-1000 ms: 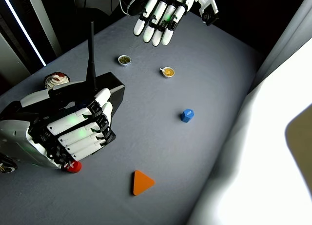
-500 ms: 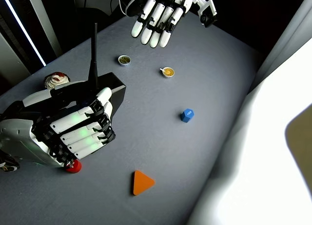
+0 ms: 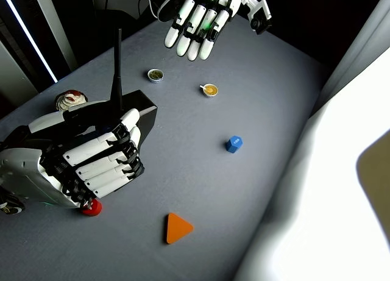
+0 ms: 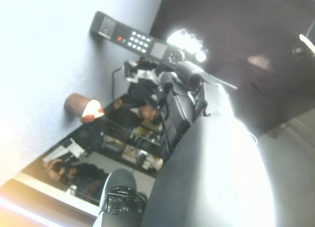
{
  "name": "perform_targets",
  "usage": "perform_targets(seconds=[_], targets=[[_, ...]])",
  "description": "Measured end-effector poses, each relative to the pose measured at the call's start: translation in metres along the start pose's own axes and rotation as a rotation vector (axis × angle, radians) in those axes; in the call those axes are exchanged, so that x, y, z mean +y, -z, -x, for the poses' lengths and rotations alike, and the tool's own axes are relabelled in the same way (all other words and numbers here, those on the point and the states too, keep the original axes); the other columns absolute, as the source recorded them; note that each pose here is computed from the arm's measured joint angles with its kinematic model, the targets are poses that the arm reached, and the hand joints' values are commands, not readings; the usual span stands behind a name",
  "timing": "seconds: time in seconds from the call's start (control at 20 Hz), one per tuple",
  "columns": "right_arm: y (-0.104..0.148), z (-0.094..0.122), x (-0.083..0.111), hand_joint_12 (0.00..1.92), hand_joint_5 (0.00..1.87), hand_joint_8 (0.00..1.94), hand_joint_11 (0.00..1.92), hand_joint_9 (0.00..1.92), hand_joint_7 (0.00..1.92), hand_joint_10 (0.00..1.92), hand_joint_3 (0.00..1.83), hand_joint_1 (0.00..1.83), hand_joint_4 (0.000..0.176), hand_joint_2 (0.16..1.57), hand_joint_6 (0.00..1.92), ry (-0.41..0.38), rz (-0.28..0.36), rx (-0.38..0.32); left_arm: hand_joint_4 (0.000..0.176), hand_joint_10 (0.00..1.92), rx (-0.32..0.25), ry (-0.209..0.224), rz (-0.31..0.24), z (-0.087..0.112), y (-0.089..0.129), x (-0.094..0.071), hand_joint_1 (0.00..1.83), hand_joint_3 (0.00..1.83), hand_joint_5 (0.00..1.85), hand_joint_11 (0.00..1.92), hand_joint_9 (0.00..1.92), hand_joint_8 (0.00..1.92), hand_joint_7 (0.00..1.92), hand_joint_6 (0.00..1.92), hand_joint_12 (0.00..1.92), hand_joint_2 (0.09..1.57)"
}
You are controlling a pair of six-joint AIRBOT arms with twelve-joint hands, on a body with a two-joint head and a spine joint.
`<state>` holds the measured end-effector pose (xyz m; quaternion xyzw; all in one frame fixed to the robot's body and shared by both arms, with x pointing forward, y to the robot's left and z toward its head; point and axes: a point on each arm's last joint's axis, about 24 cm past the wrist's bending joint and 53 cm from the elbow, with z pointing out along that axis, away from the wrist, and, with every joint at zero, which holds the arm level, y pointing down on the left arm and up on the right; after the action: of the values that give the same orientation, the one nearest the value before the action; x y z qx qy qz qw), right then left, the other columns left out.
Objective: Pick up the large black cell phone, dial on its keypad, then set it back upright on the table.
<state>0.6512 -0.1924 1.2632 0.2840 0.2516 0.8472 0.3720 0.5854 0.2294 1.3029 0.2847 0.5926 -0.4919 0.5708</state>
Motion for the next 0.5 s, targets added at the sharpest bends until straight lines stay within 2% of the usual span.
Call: perform_targets(seconds=[0.1,0.15,0.5], targets=[[0.0003,-0.0008,-0.0011,1.56,0.84,1.45,0.85,0.67,0.65,1.53,0.00,1.48,0.000,1.19,0.90,-0.003,-0.001,0.001,0.000,0.00,0.000,0.000,0.000,0.0000,0.0000,0.0000,0.04,0.00,0.30,0.02,0.40,0.00,0.39,0.00,0.84,1.30],[0.0004,-0.0011,-0.0016,1.53,0.91,1.36,0.88,0.70,0.68,1.47,0.00,1.48,0.000,1.17,0.85,-0.003,-0.001,0.001,0.000,0.00,0.000,0.000,0.000,0.0000,0.0000,0.0000,0.05,0.00,0.28,0.01,0.38,0.00,0.37,0.00,0.83,1.30],[0.0000,-0.0039,-0.0028,1.57,0.90,1.35,0.86,0.72,0.70,1.45,0.00,1.48,0.000,1.17,0.81,-0.008,0.000,0.007,0.000,0.00,0.000,0.000,0.000,0.0000,0.0000,0.0000,0.05,0.00,0.29,0.03,0.38,0.00,0.37,0.00,0.81,1.30]])
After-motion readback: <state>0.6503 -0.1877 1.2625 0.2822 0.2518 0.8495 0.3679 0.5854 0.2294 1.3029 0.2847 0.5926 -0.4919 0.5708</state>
